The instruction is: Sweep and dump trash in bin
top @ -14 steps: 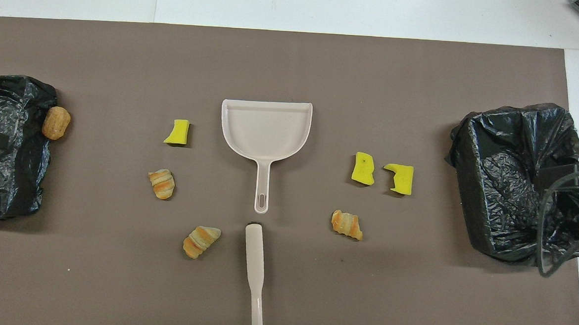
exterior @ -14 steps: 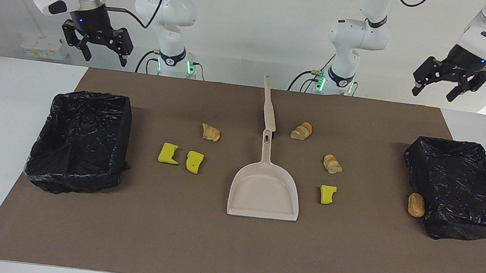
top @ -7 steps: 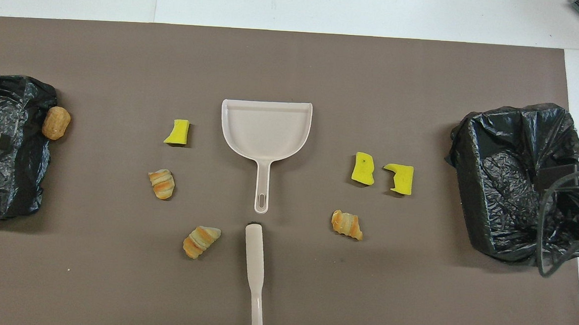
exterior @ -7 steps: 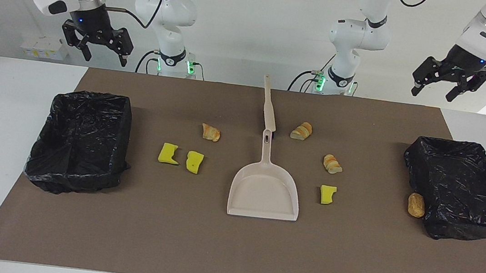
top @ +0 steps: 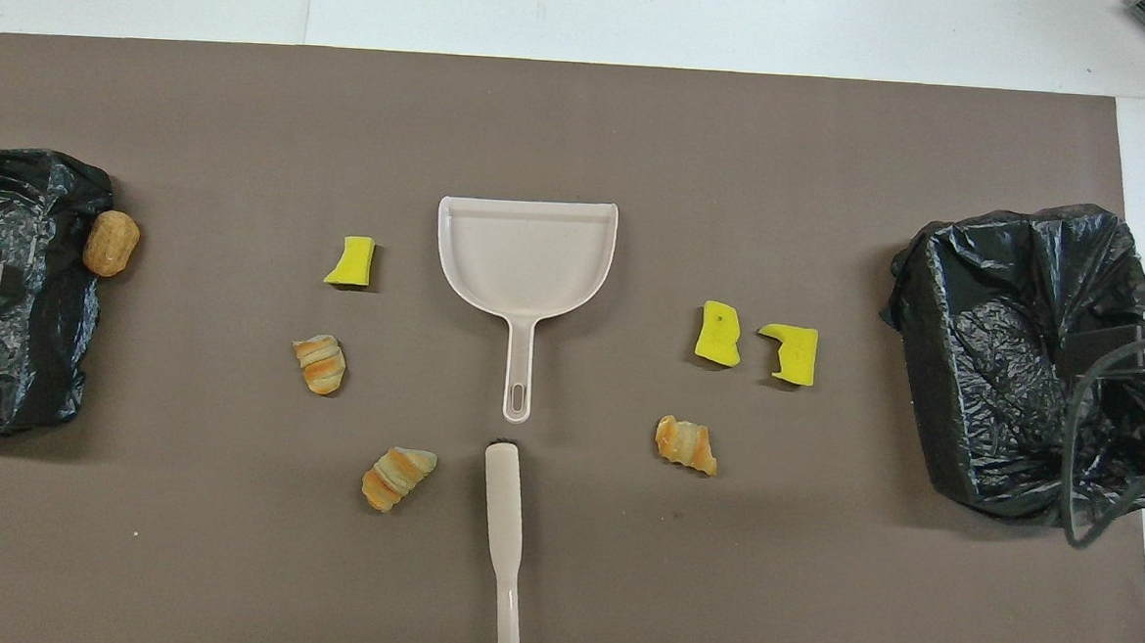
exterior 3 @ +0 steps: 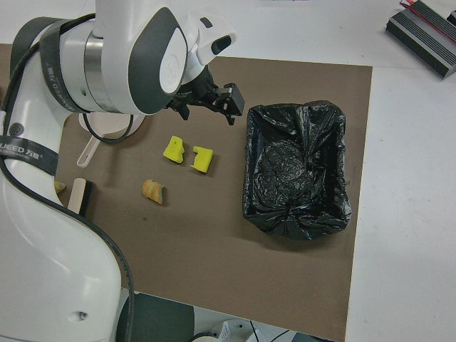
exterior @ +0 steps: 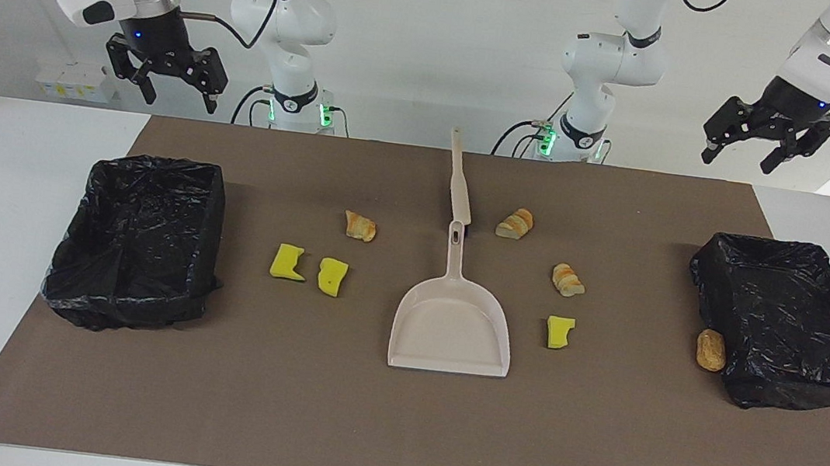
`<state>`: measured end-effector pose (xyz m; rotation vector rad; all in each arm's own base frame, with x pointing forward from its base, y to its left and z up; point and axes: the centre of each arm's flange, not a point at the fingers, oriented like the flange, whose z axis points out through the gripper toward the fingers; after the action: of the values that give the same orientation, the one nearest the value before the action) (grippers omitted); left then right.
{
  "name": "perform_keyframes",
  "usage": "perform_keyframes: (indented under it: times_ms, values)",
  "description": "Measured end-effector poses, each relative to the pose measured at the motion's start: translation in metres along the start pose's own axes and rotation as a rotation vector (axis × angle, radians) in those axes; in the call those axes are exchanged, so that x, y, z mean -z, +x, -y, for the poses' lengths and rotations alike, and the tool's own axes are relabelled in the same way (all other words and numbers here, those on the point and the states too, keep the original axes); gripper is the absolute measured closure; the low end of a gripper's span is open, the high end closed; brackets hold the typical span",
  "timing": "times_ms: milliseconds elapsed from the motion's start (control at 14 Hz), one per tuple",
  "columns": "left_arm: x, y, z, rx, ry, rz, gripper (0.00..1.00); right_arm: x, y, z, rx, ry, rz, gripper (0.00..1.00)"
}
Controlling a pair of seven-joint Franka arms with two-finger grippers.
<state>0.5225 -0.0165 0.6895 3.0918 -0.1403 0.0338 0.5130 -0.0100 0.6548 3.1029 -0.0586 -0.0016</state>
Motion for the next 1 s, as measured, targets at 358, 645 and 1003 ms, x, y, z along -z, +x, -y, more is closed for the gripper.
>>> perform_keyframes:
  times_ms: [358, 645, 1003]
  values:
    - [-0.005, 0.001, -0.018, -0.035, -0.001, 0.008, 0.0, 0.0, 0.0, -0.005, -0.008, 0.001, 0.001, 0.0]
    - [-0.029, 0.005, -0.039, -0.075, -0.003, 0.014, 0.0, -0.003, 0.001, 0.003, 0.007, 0.001, 0.007, 0.0]
    - [-0.105, 0.0, -0.115, -0.184, -0.003, 0.084, 0.0, -0.043, 0.026, 0.026, 0.089, 0.004, 0.076, 0.0]
